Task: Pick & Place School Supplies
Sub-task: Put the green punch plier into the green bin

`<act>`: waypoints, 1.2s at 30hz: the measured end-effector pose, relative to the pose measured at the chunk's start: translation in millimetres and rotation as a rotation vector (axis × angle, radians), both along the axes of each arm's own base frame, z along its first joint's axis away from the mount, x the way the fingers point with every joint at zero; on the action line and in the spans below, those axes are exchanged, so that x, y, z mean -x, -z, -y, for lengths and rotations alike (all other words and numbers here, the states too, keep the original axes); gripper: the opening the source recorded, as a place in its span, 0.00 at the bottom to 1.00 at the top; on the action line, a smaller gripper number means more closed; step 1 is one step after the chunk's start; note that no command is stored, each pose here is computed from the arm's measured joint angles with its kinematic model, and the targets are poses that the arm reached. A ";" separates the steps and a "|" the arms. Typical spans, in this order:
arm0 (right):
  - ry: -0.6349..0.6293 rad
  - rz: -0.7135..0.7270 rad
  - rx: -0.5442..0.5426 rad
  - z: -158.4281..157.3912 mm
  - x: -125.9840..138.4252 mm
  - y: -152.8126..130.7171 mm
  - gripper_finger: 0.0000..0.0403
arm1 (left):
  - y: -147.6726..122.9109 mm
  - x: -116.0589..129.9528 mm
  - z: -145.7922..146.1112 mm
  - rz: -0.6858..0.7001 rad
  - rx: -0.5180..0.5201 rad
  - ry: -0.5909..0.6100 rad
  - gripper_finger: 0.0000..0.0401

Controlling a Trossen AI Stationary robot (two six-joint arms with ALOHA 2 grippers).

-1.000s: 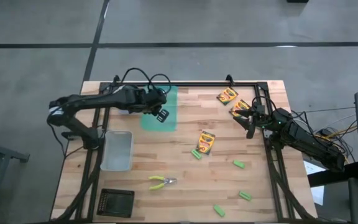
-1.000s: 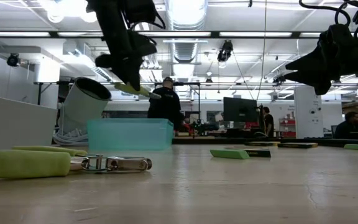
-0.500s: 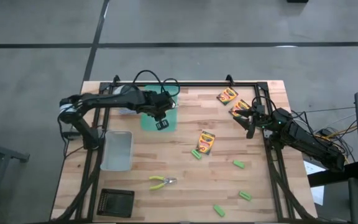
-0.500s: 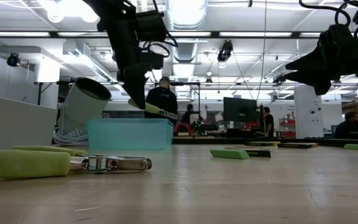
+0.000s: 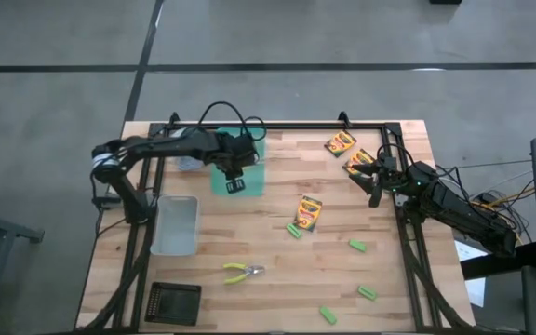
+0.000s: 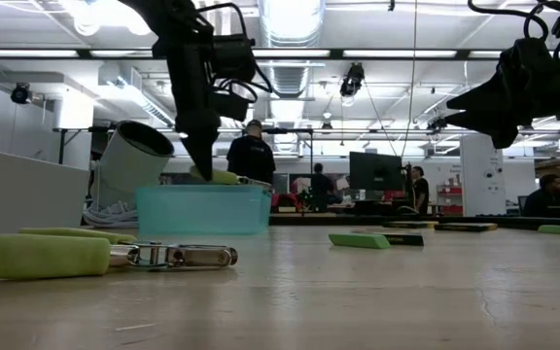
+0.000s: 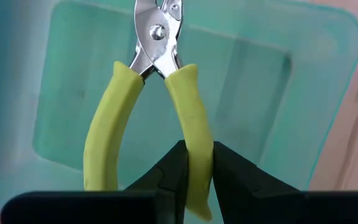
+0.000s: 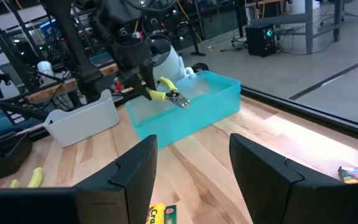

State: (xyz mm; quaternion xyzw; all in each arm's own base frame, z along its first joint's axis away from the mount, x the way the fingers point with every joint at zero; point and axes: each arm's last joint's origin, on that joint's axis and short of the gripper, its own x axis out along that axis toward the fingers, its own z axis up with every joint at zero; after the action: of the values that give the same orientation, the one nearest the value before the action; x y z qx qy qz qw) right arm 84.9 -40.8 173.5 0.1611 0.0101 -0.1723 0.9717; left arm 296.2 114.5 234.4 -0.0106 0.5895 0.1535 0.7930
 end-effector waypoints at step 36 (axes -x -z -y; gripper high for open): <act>0.000 0.000 0.000 0.0 0.0 0.0 0.49 | 45.2 25.9 1.2 -0.041 0.077 0.194 0.17</act>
State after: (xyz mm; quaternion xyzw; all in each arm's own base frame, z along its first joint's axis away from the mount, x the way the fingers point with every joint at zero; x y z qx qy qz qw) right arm 84.9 -40.8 173.5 0.1611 0.0101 -0.1725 0.9717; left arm 270.3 113.3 189.3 0.0190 0.6092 0.0536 0.7910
